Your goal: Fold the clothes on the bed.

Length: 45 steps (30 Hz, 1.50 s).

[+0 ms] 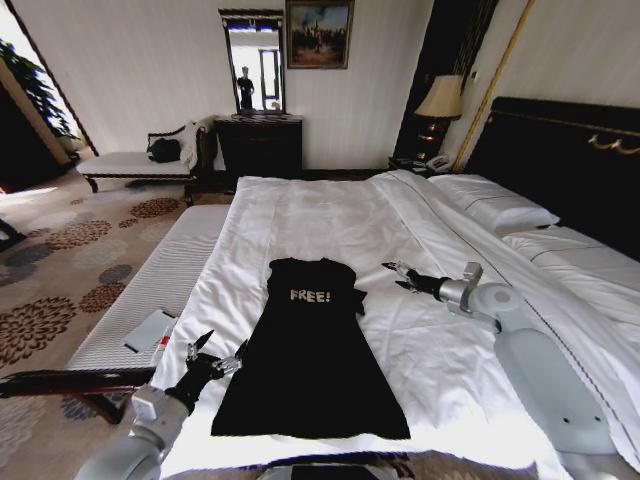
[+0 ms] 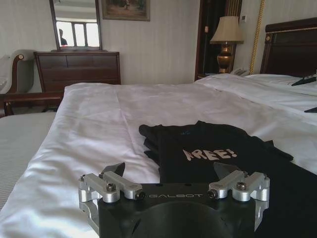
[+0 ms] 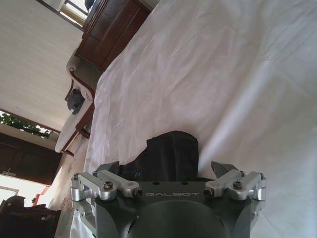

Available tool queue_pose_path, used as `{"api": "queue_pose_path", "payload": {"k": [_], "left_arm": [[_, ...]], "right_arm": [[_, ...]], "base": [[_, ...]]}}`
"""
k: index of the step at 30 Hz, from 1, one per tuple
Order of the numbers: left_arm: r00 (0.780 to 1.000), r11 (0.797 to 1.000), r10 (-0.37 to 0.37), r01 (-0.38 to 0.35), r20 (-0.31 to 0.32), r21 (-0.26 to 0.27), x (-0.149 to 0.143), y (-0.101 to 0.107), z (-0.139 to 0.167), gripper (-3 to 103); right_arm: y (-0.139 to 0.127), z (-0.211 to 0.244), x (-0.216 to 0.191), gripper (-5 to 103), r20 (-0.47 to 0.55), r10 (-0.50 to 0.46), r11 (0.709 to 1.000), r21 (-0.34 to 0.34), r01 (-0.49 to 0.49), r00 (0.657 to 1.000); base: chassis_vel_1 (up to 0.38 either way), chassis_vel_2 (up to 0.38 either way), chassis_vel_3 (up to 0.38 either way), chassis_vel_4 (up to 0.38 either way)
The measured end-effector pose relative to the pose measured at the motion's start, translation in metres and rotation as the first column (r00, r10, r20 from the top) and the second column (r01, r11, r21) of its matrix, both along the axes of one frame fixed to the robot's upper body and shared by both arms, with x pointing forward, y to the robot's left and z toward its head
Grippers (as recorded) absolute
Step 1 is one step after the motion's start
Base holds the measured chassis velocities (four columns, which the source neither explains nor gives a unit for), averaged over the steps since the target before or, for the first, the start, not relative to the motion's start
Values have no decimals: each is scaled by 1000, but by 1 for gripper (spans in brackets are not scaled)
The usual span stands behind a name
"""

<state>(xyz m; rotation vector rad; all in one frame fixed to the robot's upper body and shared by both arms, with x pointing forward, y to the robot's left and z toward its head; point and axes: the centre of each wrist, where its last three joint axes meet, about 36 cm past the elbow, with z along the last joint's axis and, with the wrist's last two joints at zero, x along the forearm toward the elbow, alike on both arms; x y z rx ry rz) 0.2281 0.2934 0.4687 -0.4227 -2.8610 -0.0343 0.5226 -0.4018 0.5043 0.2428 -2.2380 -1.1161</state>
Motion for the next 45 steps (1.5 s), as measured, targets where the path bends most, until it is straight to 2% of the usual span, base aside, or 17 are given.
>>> {"api": "queue_pose_path", "payload": {"k": [3,9,16,22,25,29,31,33,35,40,43,45], "left_arm": [[1000,1000,-20,20,1,-9,2,0,3,100],[1000,998,-29,29,1,-54,6,-1,7,100],[999,998,-43,43,4,-45,4,1,14,100],[999,998,-52,52,4,-40,3,0,18,100],[998,998,-57,57,1,-34,2,0,18,100],[998,998,-59,59,3,-34,2,0,19,100],[998,998,-61,61,5,-35,1,-2,20,100],[998,998,-60,60,5,-30,0,-2,20,100],[998,998,-57,57,3,-24,-1,-2,20,100],[999,998,-53,53,1,-23,-2,-2,19,100],[999,998,-54,54,3,-22,-1,-2,19,100],[999,998,-54,54,5,-22,-1,-1,20,100]], "right_arm": [[4,-18,20,100,-28,-22,1000,15,22,999],[22,-51,42,100,-77,-16,999,-36,13,997],[35,-75,53,103,-104,-30,1000,1,30,994],[29,-96,52,97,-125,-62,998,25,66,990],[30,-109,42,88,-140,-67,997,40,73,988],[33,-117,37,86,-150,-69,996,50,77,986],[36,-126,33,73,-164,-73,995,62,84,984],[38,-128,32,73,-167,-72,994,66,84,983],[41,-128,31,65,-165,-70,994,72,82,984],[43,-128,31,62,-161,-69,994,77,82,985],[41,-128,32,52,-163,-73,994,70,85,984],[40,-128,32,52,-164,-74,994,68,86,984]], "base": [[0,0,0,0],[0,0,0,0],[0,0,0,0],[0,0,0,0],[0,0,0,0],[0,0,0,0],[0,0,0,0],[0,0,0,0],[0,0,0,0],[0,0,0,0],[0,0,0,0],[0,0,0,0]]}}
